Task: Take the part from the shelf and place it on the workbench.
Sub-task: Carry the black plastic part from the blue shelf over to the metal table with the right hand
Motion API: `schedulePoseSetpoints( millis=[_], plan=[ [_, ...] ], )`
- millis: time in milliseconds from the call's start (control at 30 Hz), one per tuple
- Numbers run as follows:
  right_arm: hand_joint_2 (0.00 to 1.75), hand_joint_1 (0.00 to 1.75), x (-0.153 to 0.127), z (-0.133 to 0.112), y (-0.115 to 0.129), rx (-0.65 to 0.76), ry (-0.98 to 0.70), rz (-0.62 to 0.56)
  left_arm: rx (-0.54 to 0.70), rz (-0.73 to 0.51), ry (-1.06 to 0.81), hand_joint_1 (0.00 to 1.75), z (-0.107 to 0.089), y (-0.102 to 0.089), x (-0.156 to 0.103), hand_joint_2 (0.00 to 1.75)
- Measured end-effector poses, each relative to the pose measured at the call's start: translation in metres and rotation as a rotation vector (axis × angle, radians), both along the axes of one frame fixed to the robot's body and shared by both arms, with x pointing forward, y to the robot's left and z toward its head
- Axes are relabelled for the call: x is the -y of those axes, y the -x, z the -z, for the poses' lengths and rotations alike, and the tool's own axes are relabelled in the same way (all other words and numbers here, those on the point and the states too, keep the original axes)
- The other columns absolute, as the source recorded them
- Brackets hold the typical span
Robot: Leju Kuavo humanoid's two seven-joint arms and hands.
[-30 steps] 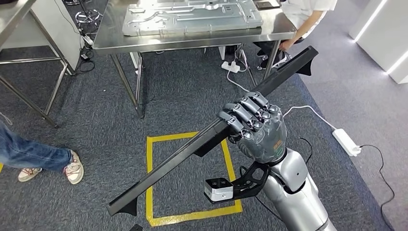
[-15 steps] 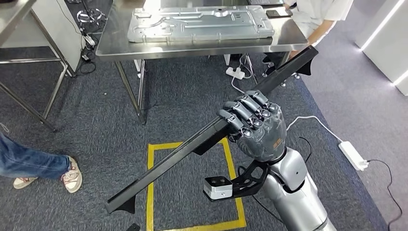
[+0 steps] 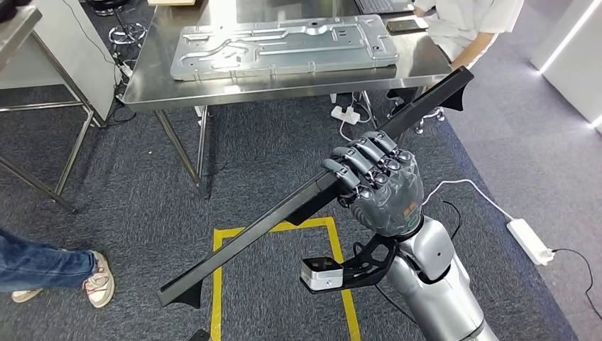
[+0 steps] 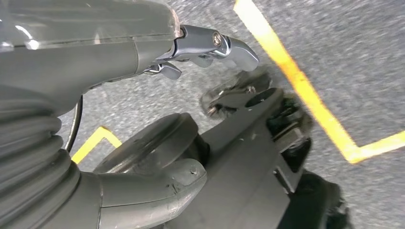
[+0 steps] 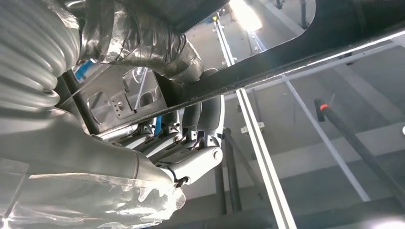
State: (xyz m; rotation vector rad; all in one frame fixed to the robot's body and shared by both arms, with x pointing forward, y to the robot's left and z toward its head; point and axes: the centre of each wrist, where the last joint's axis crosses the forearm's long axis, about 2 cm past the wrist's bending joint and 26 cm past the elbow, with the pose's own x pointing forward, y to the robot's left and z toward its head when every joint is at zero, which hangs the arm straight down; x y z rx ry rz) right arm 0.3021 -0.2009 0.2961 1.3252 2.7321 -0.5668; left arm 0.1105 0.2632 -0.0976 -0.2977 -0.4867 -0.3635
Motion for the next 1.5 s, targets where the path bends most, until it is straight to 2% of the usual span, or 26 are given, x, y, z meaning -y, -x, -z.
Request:
schedulePoseSetpoints(
  millis=[833, 1500],
  plan=[
    [1.75, 1.75, 0.0011, -0.0013, -0.0019, -0.004, 0.003, 0.017, 0.008, 0.005, 0.021, 0.0, -0.002, -0.0069, 0.0027, 1.75],
    [1.75, 1.75, 0.0003, -0.0007, -0.0016, -0.005, 0.008, 0.015, 0.005, 0.016, 0.023, 0.0, -0.0005, -0.0007, 0.0032, 1.75]
  ],
)
